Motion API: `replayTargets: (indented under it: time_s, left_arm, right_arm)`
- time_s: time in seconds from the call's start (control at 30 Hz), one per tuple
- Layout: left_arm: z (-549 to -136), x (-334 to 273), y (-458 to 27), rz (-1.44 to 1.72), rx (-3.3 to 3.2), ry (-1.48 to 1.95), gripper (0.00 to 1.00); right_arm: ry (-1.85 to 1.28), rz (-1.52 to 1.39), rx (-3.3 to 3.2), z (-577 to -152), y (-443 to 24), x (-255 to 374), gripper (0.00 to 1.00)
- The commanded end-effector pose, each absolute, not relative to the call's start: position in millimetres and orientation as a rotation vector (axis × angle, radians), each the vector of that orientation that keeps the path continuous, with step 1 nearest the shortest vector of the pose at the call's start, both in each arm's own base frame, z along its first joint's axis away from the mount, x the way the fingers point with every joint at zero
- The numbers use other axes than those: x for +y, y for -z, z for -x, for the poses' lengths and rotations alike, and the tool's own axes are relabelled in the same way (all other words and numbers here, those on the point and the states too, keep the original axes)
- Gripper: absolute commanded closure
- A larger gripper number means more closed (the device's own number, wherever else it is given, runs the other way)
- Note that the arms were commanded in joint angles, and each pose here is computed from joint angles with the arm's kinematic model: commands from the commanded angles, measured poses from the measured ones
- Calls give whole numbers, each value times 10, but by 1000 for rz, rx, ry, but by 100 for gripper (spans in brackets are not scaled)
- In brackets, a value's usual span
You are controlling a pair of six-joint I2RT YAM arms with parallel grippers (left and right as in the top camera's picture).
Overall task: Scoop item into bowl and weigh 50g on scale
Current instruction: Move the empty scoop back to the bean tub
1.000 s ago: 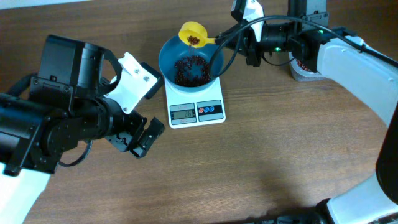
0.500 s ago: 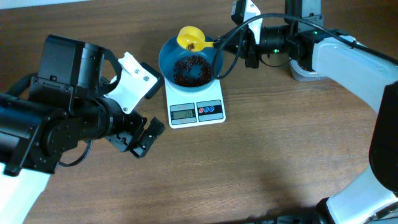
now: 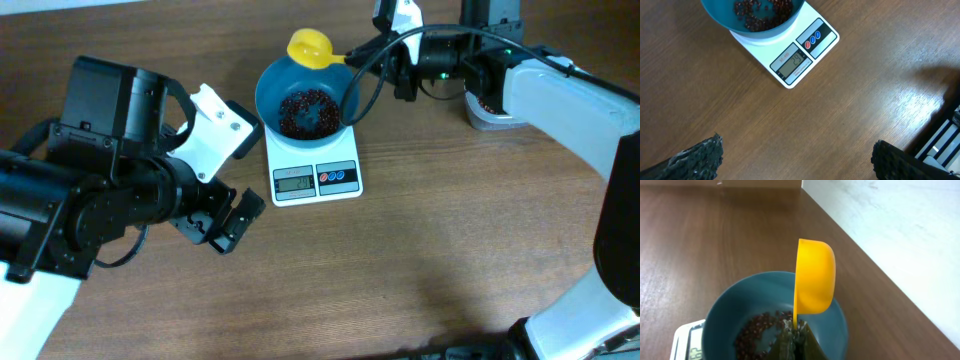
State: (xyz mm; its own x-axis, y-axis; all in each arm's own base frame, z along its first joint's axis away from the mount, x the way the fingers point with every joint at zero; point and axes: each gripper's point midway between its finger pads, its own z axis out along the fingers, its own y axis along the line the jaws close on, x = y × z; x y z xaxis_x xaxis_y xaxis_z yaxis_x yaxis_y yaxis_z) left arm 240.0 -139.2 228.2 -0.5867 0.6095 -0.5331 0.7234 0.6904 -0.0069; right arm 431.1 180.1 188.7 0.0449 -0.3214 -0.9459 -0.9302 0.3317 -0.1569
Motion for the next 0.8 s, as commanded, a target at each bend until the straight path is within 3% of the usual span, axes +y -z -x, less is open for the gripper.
replayTargets:
  time_s: [0.0,0.13,0.43,0.57,0.77]
  left_arm:
    - [-2390,-1425,-2394,-1043,2353,316,1]
    - [-2390,-1425,-2394,-1043,2353,316,1]
    - [-2390,-1424,-2393,-1043,2353,315,1]
    - [-2390,-1424,-2394,-1043,2353,315,1]
    - [-2390,-1424,-2394,-1043,2353,315,1]
  right_arm:
    - [-674,1200,1428,-4360,-2077,1776,96]
    - [-622,1060,1539,-4539,-2144,1445,96]
    - [-548,682,1654,-4464,-2885,382,96]
    - [-356,355,1989,-4407,-2408,-364,96]
    - [-229,163,2269,-4161,-1898,-684,96]
